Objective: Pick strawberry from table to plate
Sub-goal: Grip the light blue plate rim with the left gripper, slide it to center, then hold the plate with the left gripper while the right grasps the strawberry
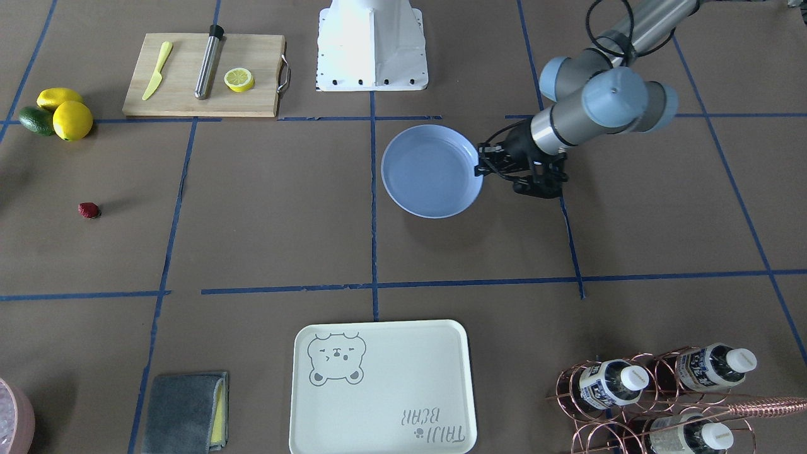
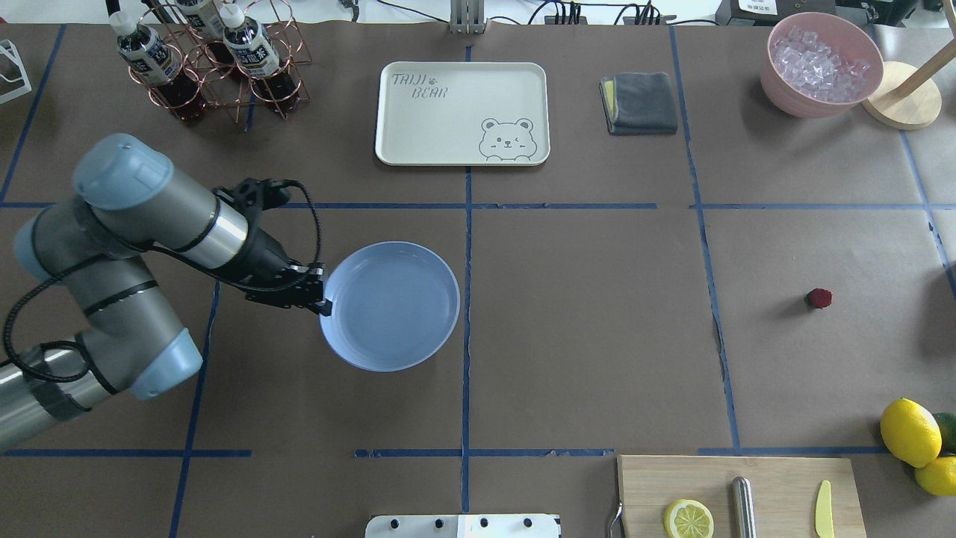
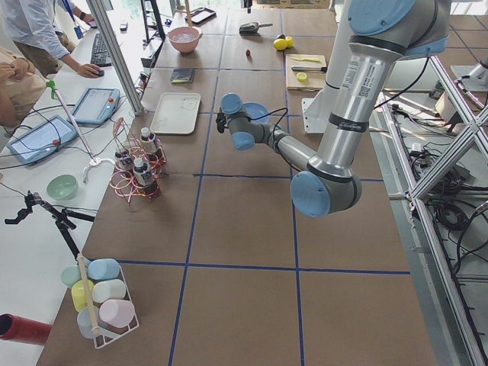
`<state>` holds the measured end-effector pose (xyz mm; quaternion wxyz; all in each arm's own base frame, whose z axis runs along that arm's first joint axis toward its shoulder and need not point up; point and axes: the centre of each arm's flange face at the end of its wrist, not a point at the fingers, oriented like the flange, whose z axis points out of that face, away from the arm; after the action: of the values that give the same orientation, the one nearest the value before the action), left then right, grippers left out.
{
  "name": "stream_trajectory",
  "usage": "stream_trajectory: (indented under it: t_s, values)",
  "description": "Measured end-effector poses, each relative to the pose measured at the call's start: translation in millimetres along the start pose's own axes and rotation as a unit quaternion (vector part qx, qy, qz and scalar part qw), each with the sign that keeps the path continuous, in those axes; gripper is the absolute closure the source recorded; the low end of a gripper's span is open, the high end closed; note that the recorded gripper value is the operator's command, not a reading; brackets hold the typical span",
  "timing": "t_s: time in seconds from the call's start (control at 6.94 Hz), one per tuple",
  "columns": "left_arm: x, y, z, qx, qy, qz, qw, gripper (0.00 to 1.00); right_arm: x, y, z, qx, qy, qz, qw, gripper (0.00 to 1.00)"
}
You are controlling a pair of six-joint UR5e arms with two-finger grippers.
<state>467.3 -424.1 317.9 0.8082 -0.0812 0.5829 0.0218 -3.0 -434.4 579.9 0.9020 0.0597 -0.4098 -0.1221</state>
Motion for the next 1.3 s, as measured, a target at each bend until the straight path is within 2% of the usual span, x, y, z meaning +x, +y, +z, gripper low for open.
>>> stream_trajectory:
  t_s: [0.14, 0.29, 0.58, 1.01, 1.3]
  values:
    - [41.0, 21.0, 36.7, 0.009, 0.005, -0.006, 0.9999, 1.0, 1.4, 2.7, 1.4, 0.001, 0.0, 0.001, 1.0, 0.0]
    - [57.2, 23.6, 55.3, 0.024, 0.004, -0.006, 0.9997, 1.0, 1.6, 3.3, 1.7, 0.001, -0.001, 0.002, 1.0, 0.0]
    - [62.1, 20.8, 71.6, 0.044, -0.005, -0.009, 0.999, 1.0, 1.8, 3.9, 2.0, 0.001, -0.002, 0.003, 1.0, 0.0]
    - [53.6, 15.8, 77.2, 0.062, -0.016, -0.014, 0.9978, 1.0, 1.8, 4.3, 2.3, 0.001, -0.002, 0.007, 1.0, 0.0]
    - [48.6, 15.9, 78.4, 0.063, -0.02, -0.016, 0.9977, 0.31, 1.6, 4.2, 2.2, 0.001, -0.004, 0.011, 0.9999, 0.0]
